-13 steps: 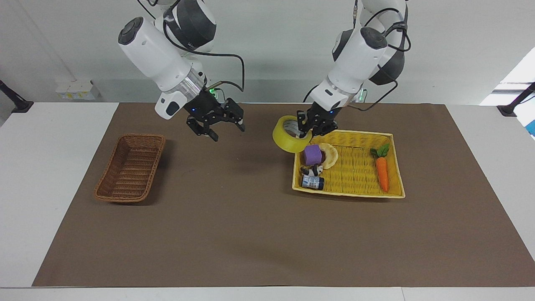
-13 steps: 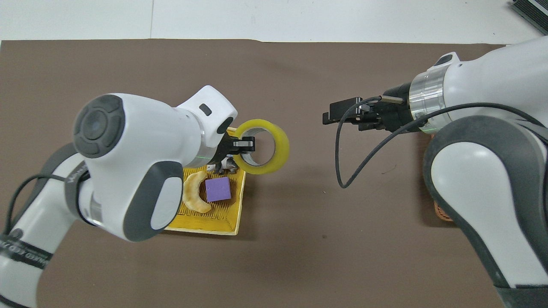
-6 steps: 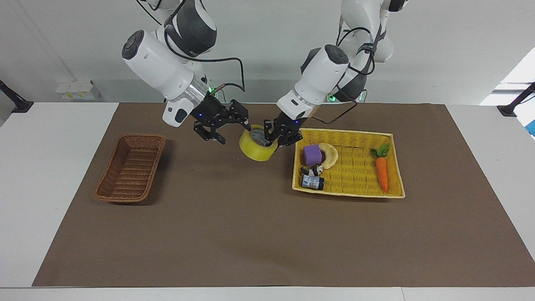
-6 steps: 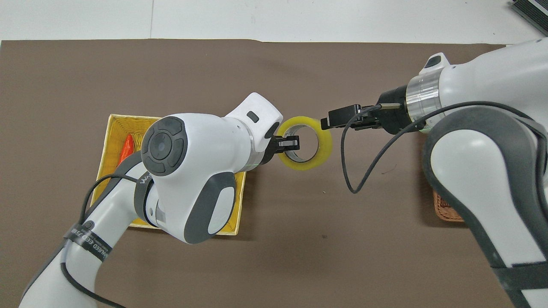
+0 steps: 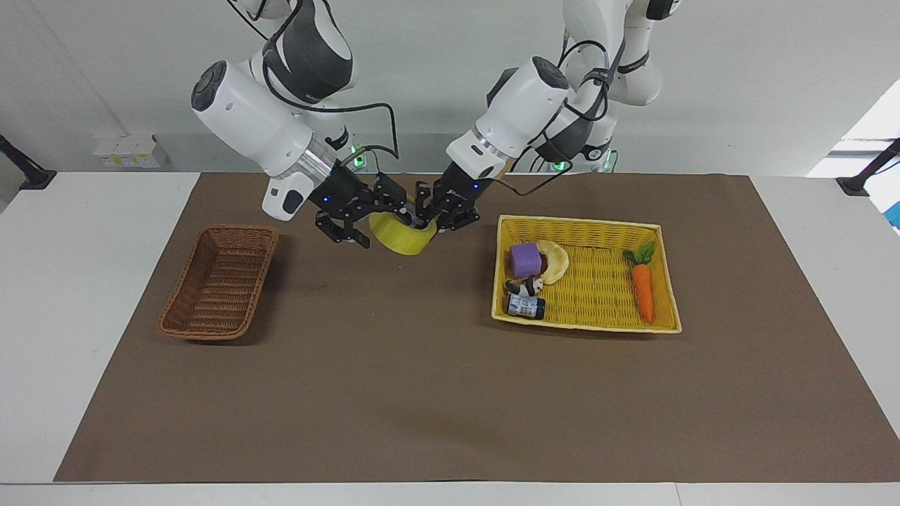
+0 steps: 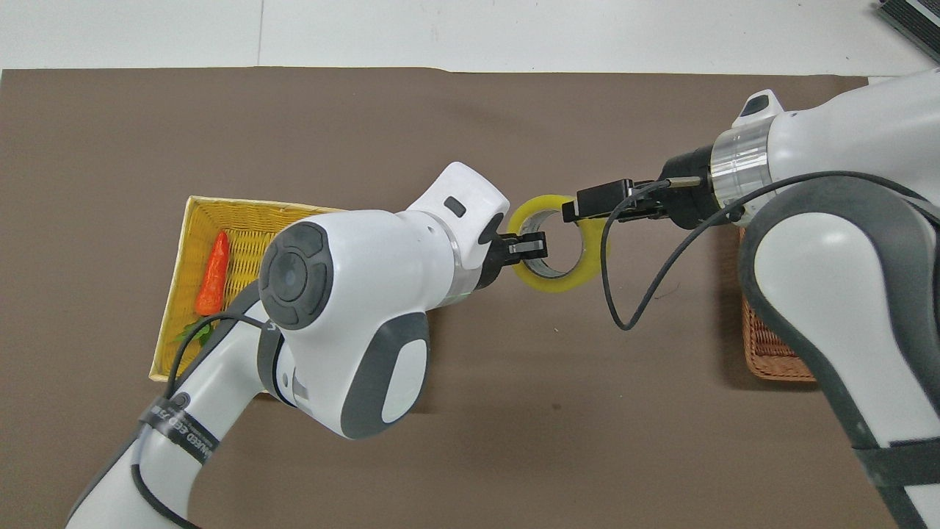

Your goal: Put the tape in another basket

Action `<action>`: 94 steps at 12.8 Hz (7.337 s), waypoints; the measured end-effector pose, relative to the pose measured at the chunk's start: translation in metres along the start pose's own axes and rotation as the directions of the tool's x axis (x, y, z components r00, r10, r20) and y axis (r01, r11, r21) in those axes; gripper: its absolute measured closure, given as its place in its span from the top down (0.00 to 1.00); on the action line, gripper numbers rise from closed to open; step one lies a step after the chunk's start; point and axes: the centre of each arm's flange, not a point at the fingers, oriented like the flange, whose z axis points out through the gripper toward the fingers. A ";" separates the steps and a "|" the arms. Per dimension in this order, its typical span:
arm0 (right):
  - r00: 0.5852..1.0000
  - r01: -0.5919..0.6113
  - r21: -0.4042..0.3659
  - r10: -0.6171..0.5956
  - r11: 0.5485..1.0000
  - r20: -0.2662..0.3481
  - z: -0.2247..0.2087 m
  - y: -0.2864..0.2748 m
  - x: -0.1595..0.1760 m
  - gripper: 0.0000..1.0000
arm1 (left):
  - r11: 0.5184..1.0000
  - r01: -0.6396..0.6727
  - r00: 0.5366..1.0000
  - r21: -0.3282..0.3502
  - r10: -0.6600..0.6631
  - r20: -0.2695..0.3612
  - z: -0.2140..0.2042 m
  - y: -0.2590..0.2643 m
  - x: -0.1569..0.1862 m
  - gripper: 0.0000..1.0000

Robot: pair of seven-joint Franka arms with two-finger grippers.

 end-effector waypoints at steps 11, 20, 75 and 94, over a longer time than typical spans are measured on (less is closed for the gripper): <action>0.999 -0.031 0.007 0.031 1.000 -0.009 -0.010 0.006 0.000 0.37 | 0.996 0.081 0.995 -0.037 -0.083 -0.050 0.000 0.002 0.005 0.22; 0.996 -0.084 0.003 0.084 0.996 -0.017 -0.020 0.033 0.004 0.00 | 0.965 0.252 0.967 0.072 -0.253 0.002 -0.119 -0.030 0.048 1.00; 0.931 -0.364 -0.526 0.303 0.768 -0.203 -0.112 0.131 -0.011 1.00 | 0.767 -0.291 0.935 0.572 0.101 0.339 -0.340 -0.262 0.127 1.00; 0.942 -0.324 -0.548 0.316 0.771 -0.113 -0.209 0.090 -0.077 1.00 | 0.767 -0.291 0.935 0.572 0.101 0.340 -0.340 -0.262 0.127 1.00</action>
